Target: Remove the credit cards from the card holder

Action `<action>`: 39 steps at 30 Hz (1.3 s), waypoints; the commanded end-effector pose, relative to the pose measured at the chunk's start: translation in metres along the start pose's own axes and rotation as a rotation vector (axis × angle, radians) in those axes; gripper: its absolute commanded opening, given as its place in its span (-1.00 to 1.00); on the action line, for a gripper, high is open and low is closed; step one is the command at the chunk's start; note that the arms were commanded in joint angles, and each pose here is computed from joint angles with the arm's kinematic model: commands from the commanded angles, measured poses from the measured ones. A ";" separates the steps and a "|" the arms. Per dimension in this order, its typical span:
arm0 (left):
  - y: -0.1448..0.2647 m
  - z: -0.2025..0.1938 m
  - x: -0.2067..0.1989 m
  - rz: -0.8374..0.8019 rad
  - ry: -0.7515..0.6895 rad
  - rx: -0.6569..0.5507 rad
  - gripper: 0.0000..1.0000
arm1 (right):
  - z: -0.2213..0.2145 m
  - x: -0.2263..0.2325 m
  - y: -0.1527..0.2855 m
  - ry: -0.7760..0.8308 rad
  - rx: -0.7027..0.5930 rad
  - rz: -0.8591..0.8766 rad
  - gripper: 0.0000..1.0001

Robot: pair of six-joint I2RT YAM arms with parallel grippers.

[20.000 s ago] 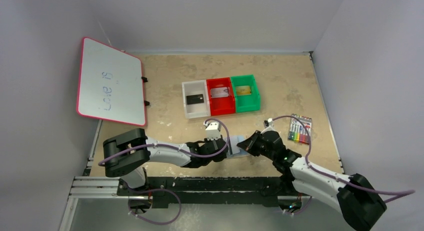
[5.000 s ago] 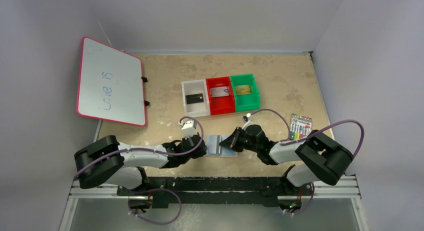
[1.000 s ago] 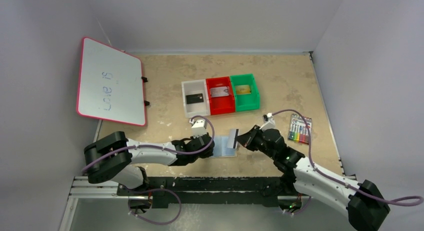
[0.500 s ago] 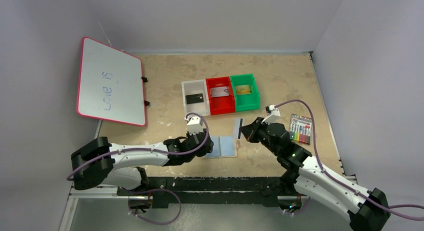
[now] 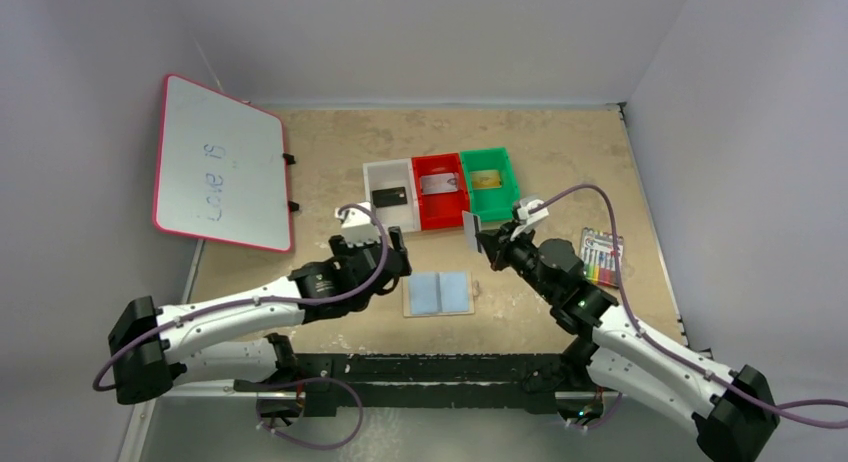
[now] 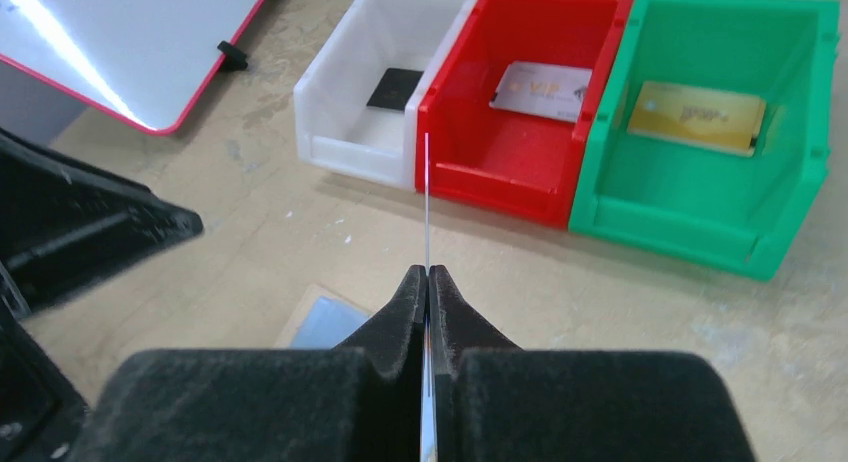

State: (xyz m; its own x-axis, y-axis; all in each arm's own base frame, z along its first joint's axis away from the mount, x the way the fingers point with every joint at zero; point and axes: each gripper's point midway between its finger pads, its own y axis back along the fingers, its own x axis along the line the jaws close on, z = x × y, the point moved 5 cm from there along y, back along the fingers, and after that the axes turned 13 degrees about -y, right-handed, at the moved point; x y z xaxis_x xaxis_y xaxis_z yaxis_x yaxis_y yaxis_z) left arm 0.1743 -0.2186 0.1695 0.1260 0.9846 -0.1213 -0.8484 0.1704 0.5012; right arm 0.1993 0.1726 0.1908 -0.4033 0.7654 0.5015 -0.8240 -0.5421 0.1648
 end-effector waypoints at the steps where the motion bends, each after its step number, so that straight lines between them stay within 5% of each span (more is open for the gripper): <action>1: 0.008 0.026 0.043 0.163 -0.043 -0.053 0.79 | 0.046 0.022 -0.011 0.247 -0.132 0.094 -1.00; 8: -0.002 0.027 0.069 0.286 -0.060 -0.029 0.81 | 0.051 0.021 -0.031 0.460 -0.099 0.082 -1.00; 14: 0.010 0.053 0.088 0.403 -0.051 -0.151 0.82 | 0.058 0.028 -0.058 0.592 -0.055 0.091 -1.00; 22: 0.027 0.077 0.107 0.428 -0.037 -0.204 0.82 | 0.053 0.012 -0.110 0.817 0.113 0.036 -1.00; 39: 0.028 0.079 0.145 0.431 0.009 -0.229 0.82 | 0.056 -0.029 -0.178 1.052 0.238 0.087 -1.00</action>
State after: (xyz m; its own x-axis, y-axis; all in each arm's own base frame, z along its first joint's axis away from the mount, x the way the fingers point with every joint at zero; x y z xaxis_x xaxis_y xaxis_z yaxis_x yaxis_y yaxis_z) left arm 0.2078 -0.0720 0.2281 -0.2461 0.9675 0.0576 -0.9044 -0.2506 0.3453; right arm 0.3624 0.2208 0.1698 -0.6768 0.6422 -0.3600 -0.7321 -0.5359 0.4204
